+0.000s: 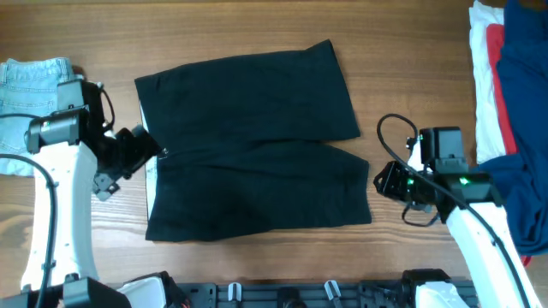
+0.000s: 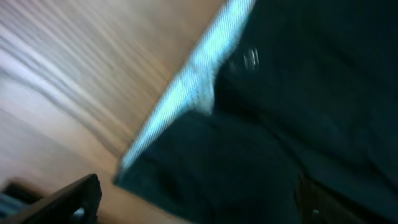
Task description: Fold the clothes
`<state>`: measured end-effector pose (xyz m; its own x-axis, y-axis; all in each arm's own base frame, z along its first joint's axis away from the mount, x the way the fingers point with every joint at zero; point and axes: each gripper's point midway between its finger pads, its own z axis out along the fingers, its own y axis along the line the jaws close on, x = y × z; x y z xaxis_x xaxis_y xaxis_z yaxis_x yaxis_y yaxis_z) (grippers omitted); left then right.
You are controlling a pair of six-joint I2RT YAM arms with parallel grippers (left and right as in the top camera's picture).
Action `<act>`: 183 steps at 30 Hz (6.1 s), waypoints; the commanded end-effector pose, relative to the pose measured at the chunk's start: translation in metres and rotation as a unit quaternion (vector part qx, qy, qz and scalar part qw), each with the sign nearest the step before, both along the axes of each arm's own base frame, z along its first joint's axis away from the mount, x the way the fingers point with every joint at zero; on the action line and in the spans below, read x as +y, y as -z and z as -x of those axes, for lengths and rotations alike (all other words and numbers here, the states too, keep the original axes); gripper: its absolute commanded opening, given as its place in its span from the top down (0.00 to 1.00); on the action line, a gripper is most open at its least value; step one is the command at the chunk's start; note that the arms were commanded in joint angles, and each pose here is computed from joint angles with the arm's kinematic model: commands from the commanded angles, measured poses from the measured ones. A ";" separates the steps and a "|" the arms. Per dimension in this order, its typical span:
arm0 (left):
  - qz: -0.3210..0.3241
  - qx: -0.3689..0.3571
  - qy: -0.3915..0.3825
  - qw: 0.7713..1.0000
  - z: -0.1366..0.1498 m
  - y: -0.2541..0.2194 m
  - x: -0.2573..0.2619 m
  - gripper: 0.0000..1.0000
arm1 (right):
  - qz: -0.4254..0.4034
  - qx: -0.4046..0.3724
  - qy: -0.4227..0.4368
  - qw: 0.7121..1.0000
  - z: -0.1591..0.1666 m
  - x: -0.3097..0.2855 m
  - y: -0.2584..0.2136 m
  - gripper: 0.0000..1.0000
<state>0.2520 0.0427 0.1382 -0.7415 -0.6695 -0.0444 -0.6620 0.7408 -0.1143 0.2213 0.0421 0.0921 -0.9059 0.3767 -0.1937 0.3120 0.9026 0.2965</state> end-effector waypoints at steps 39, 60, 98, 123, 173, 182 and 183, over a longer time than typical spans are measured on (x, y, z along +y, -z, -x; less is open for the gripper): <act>0.074 0.096 -0.179 0.976 0.109 0.143 -0.051 0.96 | -0.029 0.075 -0.010 0.997 0.027 0.010 0.022 0.52; 0.064 0.087 -0.141 0.984 0.107 0.144 -0.047 0.95 | -0.097 0.169 0.067 0.978 0.041 0.029 0.112 0.78; -0.090 -0.036 -0.095 0.991 0.026 -0.020 0.016 0.96 | 0.002 -0.062 -0.131 0.989 -0.091 0.026 -0.096 0.91; -0.089 -0.016 -0.090 0.992 0.021 -0.009 0.017 0.96 | -0.010 0.074 -0.269 0.960 0.062 0.151 0.079 0.53; -0.053 -0.171 -0.077 0.981 -0.103 0.011 0.019 0.96 | 0.116 -0.251 -0.195 0.941 -0.198 0.114 -0.082 0.96; -0.069 -0.195 -0.082 0.975 -0.146 0.043 0.032 0.96 | 0.117 -0.235 -0.199 0.944 -0.226 0.126 -0.030 0.96; -0.069 -0.200 -0.081 0.974 -0.149 0.043 0.032 0.85 | 0.115 -0.241 -0.198 0.943 -0.230 0.128 -0.029 0.88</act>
